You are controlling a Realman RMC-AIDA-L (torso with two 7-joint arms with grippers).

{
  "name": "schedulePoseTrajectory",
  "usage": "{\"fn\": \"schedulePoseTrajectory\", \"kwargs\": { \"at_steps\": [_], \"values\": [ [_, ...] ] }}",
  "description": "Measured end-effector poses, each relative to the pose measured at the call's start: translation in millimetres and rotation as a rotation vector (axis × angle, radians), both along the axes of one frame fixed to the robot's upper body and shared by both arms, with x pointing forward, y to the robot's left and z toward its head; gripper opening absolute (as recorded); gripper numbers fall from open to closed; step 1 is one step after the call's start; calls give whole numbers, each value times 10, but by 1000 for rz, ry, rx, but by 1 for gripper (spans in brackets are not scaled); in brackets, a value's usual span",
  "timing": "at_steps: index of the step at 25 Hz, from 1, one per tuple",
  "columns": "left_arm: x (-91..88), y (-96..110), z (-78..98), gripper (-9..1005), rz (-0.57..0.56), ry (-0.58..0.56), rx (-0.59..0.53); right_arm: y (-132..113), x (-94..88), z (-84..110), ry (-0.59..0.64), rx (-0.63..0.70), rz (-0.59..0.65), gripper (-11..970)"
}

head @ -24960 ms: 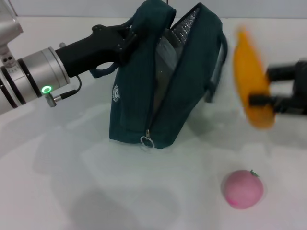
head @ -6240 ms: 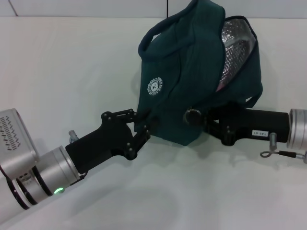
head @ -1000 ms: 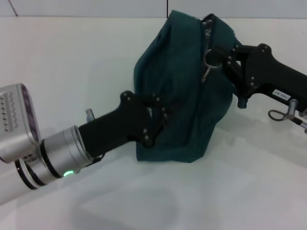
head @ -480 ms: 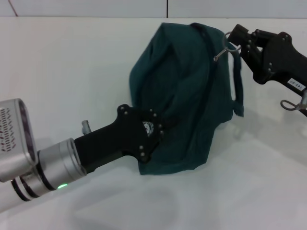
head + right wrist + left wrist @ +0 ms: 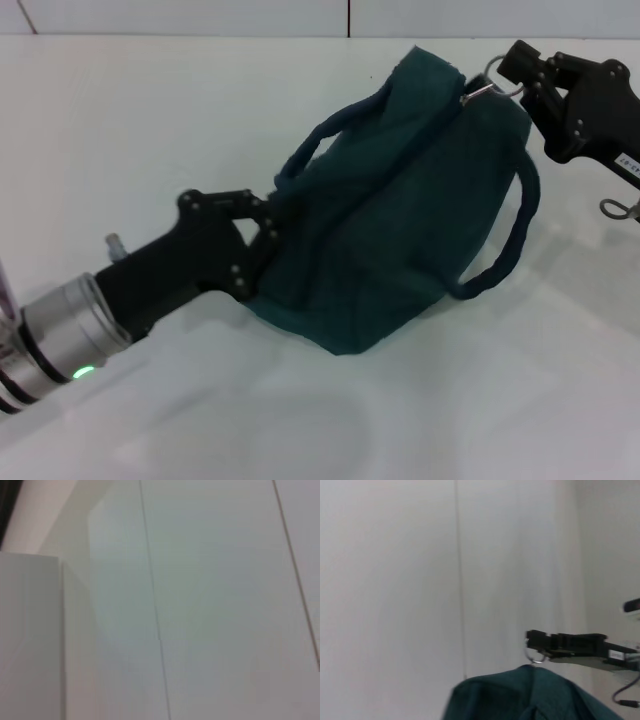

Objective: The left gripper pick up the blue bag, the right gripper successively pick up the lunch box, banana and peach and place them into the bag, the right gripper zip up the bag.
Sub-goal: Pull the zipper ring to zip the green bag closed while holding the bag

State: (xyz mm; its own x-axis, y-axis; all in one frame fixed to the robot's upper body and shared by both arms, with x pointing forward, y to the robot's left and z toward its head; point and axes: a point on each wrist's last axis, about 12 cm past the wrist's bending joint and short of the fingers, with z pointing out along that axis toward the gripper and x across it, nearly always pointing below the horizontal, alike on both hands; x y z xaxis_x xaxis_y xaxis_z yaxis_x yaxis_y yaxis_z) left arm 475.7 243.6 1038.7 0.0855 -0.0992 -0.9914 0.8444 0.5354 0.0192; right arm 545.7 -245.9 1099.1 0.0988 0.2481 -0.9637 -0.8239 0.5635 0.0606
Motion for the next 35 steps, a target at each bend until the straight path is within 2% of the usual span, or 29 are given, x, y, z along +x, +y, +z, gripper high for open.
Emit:
{"fn": "schedulePoseTrajectory", "kwargs": {
  "at_steps": [7, 11, 18, 21, 25, 29, 32, 35],
  "values": [
    [-20, 218, -16, 47, 96, 11, 3, -82, -4, -50, 27, 12, -48, 18],
    [-26, 272, -12, 47, 125, 9, -3, -127, -13, -74, 38, 20, -72, 18],
    [-45, 105, -37, 46, 126, -43, 6, -112, -17, -70, 35, 18, -60, 18],
    [-71, 63, -53, 46, 168, -55, -15, -109, -18, -69, 34, 18, -58, 17],
    [-91, 114, -37, 129, 270, -54, -89, -96, -18, -71, 35, 17, -54, 17],
    [-76, 154, 27, 213, 258, -9, -187, -97, -21, -74, 36, 17, -53, 17],
    [36, 181, 125, 324, 229, 51, -288, -102, -25, -83, 40, 15, -57, 17],
    [253, 191, 261, 435, 136, 128, -314, -109, -32, -91, 43, 13, -60, 16]
  ]
}}
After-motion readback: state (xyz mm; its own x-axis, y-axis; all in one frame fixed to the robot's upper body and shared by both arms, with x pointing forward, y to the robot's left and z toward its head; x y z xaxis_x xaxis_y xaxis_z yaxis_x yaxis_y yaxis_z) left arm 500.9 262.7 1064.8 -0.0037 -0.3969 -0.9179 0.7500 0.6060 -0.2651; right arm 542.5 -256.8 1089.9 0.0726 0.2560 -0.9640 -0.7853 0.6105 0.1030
